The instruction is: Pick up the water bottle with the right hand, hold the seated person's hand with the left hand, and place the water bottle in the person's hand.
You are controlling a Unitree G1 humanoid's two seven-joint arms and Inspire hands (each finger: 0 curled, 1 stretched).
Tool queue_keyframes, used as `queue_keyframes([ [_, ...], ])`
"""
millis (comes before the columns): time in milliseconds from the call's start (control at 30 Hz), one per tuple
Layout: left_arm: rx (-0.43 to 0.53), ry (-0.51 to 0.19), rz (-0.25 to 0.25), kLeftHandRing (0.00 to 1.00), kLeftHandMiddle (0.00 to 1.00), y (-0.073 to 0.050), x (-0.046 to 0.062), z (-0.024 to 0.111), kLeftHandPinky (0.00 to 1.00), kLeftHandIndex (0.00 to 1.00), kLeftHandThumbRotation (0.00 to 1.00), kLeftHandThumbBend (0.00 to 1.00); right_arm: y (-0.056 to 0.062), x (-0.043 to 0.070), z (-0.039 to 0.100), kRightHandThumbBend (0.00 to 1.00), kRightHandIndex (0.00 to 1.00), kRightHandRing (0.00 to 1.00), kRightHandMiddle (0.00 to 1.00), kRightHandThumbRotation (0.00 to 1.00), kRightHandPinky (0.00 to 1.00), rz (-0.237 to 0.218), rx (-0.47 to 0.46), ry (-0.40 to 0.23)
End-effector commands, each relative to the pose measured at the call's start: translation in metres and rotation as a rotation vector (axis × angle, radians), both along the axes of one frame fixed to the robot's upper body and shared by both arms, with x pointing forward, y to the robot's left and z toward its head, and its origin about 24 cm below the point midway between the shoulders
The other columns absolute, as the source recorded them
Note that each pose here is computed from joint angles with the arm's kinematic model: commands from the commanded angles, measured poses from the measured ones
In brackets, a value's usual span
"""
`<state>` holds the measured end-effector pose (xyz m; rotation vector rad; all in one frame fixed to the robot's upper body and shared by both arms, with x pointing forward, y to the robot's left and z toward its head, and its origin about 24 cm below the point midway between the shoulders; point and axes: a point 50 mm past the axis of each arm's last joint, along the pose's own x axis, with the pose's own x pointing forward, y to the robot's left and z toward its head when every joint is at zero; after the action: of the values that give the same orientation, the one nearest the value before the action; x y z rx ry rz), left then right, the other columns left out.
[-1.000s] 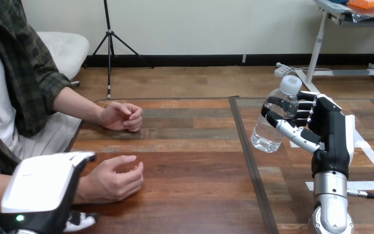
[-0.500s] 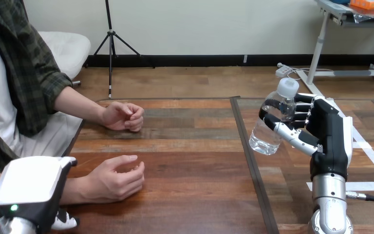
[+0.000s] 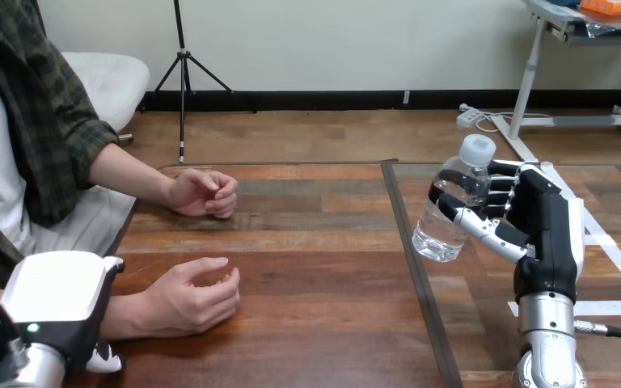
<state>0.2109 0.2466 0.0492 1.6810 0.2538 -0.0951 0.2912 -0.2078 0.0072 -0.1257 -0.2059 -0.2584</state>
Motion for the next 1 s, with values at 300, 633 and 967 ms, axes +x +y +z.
queue_keyframes([
  [300, 0.075, -0.054, -0.028, 0.85, 0.86, 0.0, 0.018, 0.001, 0.83, 0.83, 0.14, 0.83, 0.003, 0.013, 0.033, 0.72, 0.54, 0.44, 0.49, 0.0, 0.38, 0.017, -0.01, -0.168],
  [633, 0.094, -0.091, -0.041, 0.85, 0.86, 0.0, 0.022, -0.003, 0.83, 0.83, 0.15, 0.82, 0.002, 0.012, 0.032, 0.71, 0.54, 0.45, 0.49, 0.0, 0.39, 0.016, 0.004, -0.163],
  [967, 0.111, -0.11, -0.068, 0.85, 0.86, -0.001, 0.024, -0.008, 0.83, 0.83, 0.15, 0.81, 0.002, 0.012, 0.033, 0.71, 0.54, 0.45, 0.49, 0.0, 0.39, 0.014, -0.012, -0.167],
])
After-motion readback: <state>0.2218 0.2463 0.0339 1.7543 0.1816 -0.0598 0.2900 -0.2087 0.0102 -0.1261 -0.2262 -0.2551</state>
